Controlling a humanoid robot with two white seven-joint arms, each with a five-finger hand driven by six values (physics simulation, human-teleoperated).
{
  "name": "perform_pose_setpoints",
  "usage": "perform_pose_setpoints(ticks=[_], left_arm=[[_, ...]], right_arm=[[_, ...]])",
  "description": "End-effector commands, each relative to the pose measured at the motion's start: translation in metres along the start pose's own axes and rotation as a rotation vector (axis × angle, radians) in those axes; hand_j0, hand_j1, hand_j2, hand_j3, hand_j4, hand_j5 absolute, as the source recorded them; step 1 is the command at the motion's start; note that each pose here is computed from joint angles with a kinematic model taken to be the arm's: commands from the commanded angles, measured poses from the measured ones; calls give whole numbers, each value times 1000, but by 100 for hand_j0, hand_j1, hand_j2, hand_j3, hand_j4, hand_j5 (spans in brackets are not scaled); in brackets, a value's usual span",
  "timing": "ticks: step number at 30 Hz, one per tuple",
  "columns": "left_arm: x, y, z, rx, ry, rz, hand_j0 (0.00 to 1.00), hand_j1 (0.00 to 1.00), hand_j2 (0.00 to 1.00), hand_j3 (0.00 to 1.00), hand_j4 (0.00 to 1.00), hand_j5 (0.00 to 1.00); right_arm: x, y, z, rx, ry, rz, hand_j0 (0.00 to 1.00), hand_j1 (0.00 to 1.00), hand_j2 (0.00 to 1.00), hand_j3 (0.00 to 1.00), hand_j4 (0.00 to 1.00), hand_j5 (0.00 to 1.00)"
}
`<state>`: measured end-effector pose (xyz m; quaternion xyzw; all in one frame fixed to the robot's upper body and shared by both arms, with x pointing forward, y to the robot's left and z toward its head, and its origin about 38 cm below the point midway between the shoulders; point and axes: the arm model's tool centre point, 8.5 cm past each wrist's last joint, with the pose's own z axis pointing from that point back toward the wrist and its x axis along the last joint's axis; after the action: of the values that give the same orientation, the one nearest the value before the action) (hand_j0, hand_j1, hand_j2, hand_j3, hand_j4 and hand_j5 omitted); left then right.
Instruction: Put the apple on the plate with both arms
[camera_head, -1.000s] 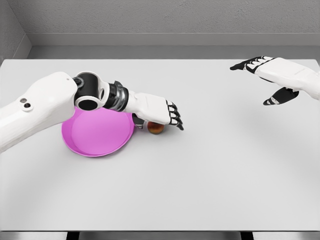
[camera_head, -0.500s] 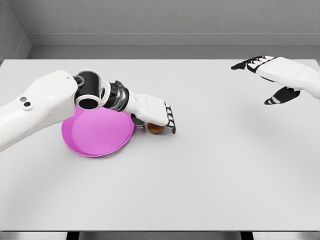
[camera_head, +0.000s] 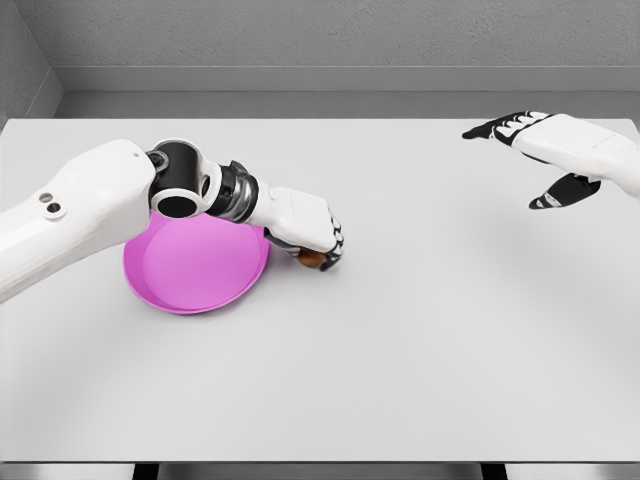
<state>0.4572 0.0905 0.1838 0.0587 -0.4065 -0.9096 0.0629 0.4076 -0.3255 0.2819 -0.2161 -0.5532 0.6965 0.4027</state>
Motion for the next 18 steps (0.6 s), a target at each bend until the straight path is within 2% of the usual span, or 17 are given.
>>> perform_pose_setpoints(ticks=[1,3,11,12,15,16,18], left_arm=[[1,-2,0,-19,-3,-7,42,42,42,42,42,42],[1,-4,0,-43,-3,-7,42,42,42,42,42,42],[0,-8,-2,-57,0,-9,39,39,39,39,39,39],[0,-9,-2,-61,4,-16,34,34,34,34,34,34],[0,-9,-2,-66,6,-18,29,29,29,29,29,29],[-1,-10,-2,-74,13,-30,23,23,23,23,23,23],[-2,-10,-1,-74,15,-30,18,18,18,18,18,18]], right_arm=[[0,-1,0,-1,1,0,100,100,100,100,100,100],[-1,-1,1,-1,2,-1,100,100,100,100,100,100],[-2,-1,3,4,8,4,100,100,100,100,100,100],[-2,-1,3,2,8,5,100,100,100,100,100,100],[-2,-1,3,4,8,4,100,100,100,100,100,100],[-2,-1,3,4,9,4,100,100,100,100,100,100],[-2,-1,3,4,8,4,100,100,100,100,100,100]])
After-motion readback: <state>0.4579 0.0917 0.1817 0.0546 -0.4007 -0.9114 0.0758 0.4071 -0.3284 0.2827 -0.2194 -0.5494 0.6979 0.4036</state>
